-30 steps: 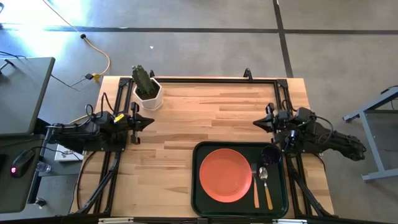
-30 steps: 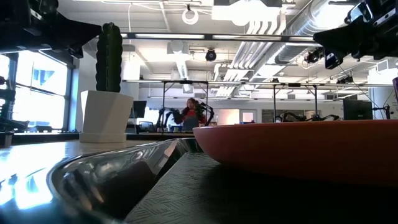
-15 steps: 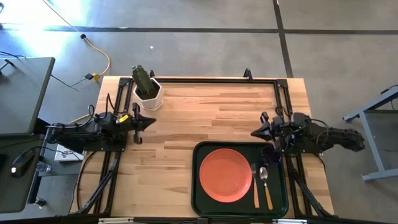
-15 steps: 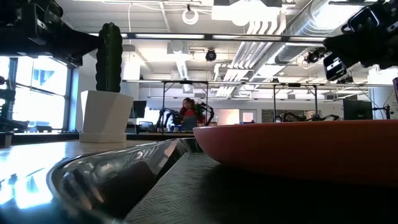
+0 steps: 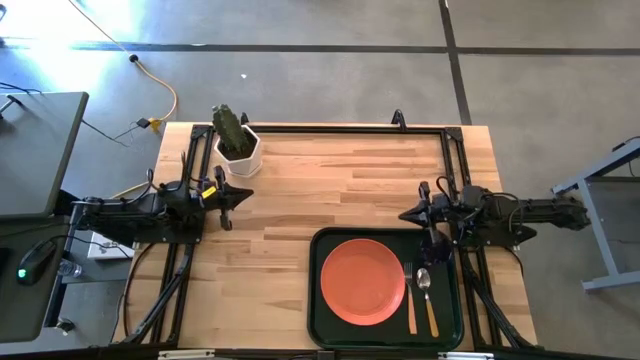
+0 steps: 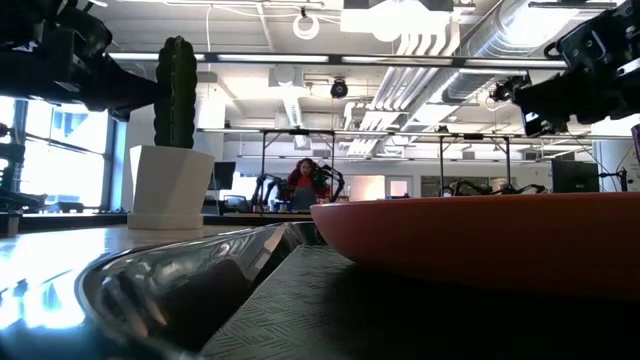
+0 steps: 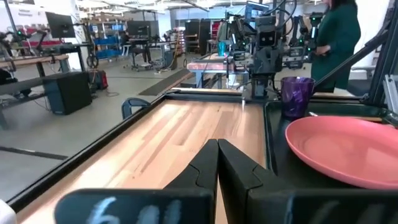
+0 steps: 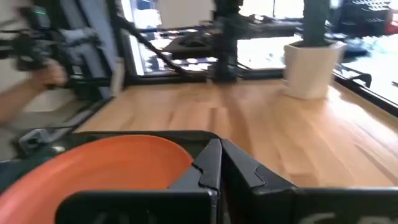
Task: Pick and place plate/cup/fork/spoon on tray
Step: Return to Home Position
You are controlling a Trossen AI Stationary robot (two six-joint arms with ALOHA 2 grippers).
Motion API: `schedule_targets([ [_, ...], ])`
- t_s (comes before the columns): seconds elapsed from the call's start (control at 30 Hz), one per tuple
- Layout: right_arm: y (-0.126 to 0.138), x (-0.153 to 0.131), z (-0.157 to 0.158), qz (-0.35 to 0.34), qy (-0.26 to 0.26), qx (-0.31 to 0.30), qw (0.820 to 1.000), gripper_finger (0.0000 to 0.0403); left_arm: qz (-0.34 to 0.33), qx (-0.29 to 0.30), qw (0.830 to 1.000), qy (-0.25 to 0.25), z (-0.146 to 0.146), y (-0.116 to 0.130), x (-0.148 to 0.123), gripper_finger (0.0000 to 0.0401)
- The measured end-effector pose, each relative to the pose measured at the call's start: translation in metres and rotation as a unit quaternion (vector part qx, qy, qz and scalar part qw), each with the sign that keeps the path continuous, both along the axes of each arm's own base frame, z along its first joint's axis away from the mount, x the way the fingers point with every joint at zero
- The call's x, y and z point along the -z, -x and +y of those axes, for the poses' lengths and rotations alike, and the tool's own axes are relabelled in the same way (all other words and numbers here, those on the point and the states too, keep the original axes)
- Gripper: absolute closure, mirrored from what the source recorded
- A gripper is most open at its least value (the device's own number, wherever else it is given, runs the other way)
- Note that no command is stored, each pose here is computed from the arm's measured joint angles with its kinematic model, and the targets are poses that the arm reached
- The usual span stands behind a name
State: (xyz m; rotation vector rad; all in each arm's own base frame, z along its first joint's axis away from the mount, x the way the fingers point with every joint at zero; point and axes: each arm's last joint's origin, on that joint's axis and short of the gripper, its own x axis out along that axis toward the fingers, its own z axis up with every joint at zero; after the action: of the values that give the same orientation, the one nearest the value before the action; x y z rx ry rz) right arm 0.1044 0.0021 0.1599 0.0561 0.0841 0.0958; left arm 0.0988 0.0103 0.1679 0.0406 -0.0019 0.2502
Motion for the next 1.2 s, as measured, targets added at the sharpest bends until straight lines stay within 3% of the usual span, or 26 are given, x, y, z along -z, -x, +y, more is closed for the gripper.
schedule_targets([
  [0.57,-0.001,0.002,0.0,0.017,-0.052,0.011,0.998,0.0403,-0.005,-0.005,1.0,0.018,0.0,0.0,0.0,0.0401],
  [0.73,0.002,-0.007,0.004,-0.017,-0.031,-0.064,0.997,0.0403,-0.005,-0.005,1.0,0.018,0.0,0.0,0.0,0.0401],
  [0.83,0.004,-0.012,0.005,-0.049,-0.011,-0.066,0.997,0.0403,-0.005,-0.005,1.0,0.018,0.0,0.0,0.0,0.0401],
  [0.97,0.005,-0.01,0.003,-0.053,0.016,-0.021,0.998,0.0403,-0.005,-0.005,1.0,0.018,0.0,0.0,0.0,0.0401],
  [1.2,0.005,-0.006,-0.001,-0.021,-0.109,0.043,0.993,0.0403,-0.005,-0.005,1.0,0.018,0.0,0.0,0.0,0.0401],
])
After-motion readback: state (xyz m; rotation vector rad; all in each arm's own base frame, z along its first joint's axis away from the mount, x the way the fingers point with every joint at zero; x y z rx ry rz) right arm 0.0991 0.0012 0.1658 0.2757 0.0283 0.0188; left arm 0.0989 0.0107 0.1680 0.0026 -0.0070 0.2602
